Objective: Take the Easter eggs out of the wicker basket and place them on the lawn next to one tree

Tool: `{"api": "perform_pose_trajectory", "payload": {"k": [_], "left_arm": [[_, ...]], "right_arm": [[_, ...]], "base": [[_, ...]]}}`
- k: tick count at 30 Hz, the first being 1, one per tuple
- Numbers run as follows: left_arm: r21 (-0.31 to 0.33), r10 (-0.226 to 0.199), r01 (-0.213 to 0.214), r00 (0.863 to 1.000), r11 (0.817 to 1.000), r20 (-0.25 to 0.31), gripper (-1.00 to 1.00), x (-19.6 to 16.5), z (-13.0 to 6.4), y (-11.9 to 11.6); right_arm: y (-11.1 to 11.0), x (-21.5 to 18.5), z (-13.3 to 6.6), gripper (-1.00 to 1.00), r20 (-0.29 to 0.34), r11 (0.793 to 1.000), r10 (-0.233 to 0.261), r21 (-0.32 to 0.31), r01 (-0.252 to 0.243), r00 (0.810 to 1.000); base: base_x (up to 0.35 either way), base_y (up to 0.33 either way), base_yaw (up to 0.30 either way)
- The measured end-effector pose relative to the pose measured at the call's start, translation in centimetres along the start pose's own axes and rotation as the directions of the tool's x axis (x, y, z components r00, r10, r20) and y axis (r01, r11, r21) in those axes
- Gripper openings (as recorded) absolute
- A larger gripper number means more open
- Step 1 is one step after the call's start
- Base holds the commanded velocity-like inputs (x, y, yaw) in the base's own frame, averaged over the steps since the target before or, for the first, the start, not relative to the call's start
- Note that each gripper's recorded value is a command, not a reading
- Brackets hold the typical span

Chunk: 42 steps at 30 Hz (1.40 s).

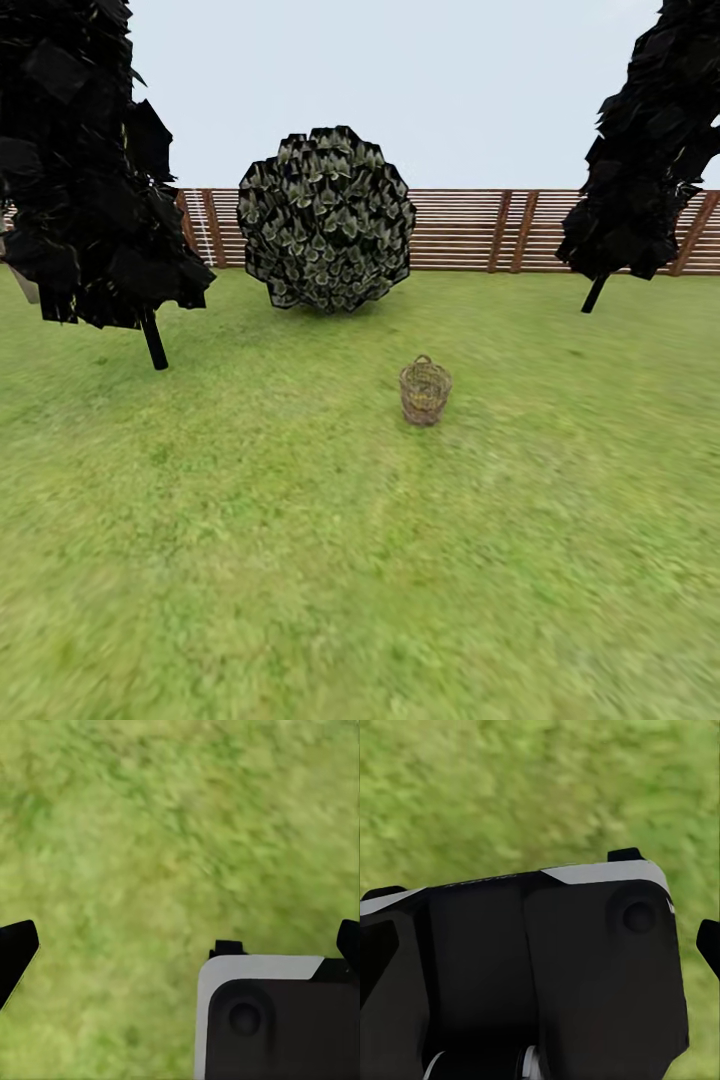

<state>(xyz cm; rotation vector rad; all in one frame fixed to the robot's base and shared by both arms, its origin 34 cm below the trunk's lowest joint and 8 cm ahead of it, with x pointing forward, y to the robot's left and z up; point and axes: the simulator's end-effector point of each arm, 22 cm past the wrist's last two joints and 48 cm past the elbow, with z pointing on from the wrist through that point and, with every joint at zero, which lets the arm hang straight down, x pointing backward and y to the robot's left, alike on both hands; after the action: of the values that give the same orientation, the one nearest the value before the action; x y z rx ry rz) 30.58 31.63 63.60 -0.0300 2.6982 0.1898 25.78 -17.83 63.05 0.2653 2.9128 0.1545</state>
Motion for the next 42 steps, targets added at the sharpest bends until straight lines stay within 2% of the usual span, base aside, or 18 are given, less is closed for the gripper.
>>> {"api": "perform_pose_trajectory", "payload": {"k": [18, 33, 42], "left_arm": [[0.0, 0.0, 0.0, 1.0, 1.0, 0.0, 1.0, 0.02, 0.0, 0.0], [0.001, 0.001, -0.001, 1.0, 1.0, 0.0, 1.0, -0.02, 0.01, -0.02], [0.003, 0.002, -0.002, 1.0, 1.0, 0.001, 1.0, -0.02, 0.0, -0.06]], "right_arm": [[-0.07, -0.01, 0.0, 1.0, 0.0, 1.0, 0.0, 0.001, 0.0, 1.0], [-0.11, -0.01, 0.0, 1.0, 0.0, 1.0, 0.0, 0.001, 0.0, 1.0], [-0.01, 0.01, 0.0, 1.0, 0.0, 1.0, 0.0, 0.0, 0.0, 1.0]], "base": [[0.269, 0.172, -0.004], [0.269, 0.175, -0.229], [0.264, 0.211, -0.072]]}}
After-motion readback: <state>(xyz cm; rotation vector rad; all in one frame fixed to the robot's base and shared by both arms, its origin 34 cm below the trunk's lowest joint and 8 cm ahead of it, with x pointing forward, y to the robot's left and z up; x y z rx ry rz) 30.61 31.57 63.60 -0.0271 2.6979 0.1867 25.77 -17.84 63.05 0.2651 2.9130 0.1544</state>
